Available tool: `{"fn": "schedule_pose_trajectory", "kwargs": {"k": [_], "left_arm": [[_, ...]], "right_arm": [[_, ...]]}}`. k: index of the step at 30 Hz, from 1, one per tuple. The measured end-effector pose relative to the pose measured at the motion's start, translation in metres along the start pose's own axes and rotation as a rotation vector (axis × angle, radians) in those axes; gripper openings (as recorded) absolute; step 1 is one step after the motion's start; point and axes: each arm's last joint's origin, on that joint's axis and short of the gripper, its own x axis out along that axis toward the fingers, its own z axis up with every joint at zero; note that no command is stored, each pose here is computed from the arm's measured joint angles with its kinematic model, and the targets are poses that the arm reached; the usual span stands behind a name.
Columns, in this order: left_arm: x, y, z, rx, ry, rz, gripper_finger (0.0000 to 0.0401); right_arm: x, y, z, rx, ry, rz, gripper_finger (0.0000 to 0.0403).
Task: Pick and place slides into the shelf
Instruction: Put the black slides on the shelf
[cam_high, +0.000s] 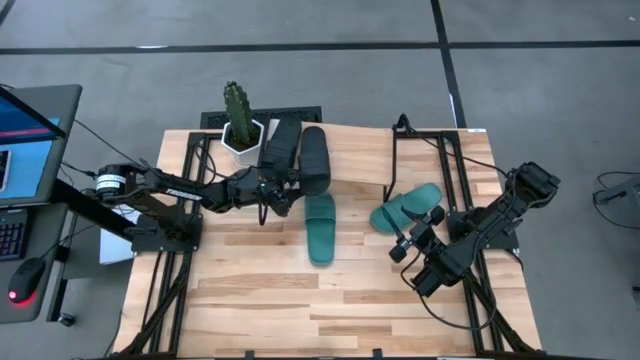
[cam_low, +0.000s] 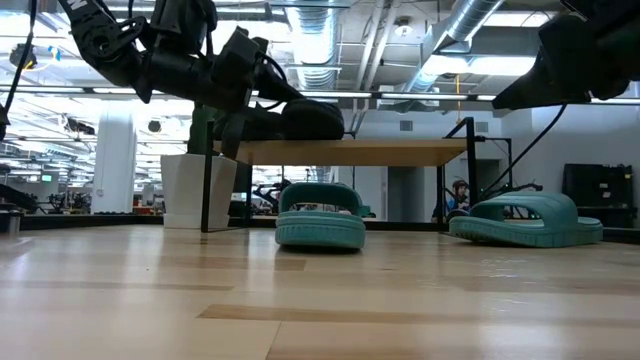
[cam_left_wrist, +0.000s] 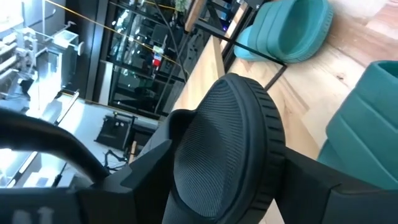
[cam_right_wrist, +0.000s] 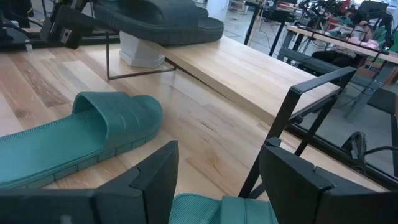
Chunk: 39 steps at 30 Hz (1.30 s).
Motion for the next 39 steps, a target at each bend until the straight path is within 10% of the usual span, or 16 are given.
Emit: {"fn": "schedule_pose_trajectory", "kwargs": {"k": [39], "left_arm": [[-0.004,-0.013,0.019,0.03,0.06,-0.013,0.023]], "right_arm": [[0.0,0.0,-0.001,-0.008,0.019,-0.001,0.0209]]}}
